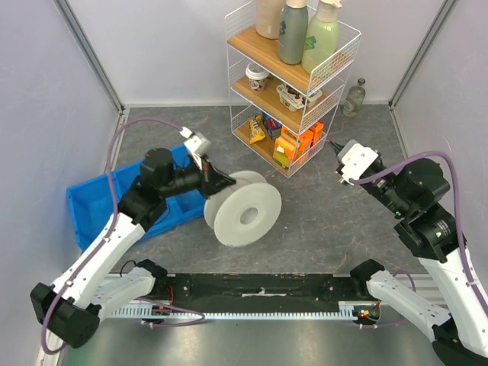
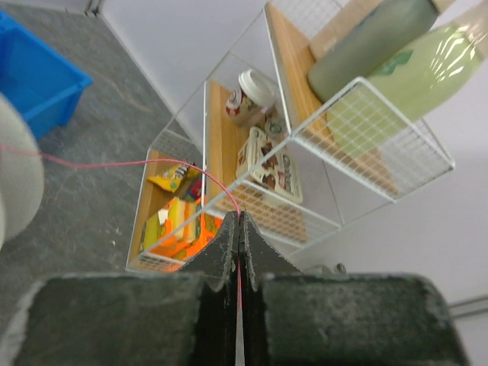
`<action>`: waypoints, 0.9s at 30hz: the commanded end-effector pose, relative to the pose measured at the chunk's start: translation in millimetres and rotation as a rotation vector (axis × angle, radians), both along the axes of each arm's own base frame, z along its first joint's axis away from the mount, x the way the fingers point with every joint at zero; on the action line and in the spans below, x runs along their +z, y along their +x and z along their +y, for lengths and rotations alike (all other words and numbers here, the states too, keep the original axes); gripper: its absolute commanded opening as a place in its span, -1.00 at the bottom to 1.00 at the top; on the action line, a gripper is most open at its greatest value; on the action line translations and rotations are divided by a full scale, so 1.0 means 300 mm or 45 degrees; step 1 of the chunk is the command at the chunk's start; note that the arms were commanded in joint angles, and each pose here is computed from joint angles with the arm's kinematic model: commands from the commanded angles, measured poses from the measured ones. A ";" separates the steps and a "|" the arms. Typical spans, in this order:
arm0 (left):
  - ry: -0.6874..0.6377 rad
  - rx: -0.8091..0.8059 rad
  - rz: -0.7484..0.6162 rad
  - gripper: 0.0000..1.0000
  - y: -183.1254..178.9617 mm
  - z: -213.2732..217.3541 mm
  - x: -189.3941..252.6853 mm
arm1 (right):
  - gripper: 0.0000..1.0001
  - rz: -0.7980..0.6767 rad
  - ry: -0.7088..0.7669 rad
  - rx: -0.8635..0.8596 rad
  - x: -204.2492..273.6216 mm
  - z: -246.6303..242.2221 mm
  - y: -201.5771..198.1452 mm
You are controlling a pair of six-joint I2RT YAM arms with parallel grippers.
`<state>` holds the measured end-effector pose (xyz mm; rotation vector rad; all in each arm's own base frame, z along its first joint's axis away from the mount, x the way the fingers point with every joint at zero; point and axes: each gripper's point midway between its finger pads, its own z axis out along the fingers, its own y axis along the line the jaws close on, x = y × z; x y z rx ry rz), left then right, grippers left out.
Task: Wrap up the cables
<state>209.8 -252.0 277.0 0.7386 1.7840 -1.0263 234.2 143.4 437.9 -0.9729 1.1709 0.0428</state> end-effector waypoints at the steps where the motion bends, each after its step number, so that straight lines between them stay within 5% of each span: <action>1: -0.368 -0.106 0.011 -0.97 -0.019 0.041 0.304 | -1.00 0.068 -0.067 -0.137 -0.096 -0.065 0.020; 11: -0.609 -0.186 0.064 -0.97 -0.022 0.103 0.548 | -1.00 0.174 -0.165 -0.233 -0.294 -0.121 0.015; 16: -0.734 0.097 0.120 -0.97 0.098 0.160 0.628 | -1.00 0.230 -0.150 -0.168 -0.354 -0.101 -0.018; 27: -0.869 0.674 0.185 -0.97 0.314 0.264 0.688 | -1.00 0.426 -0.069 0.375 -0.422 0.096 -0.205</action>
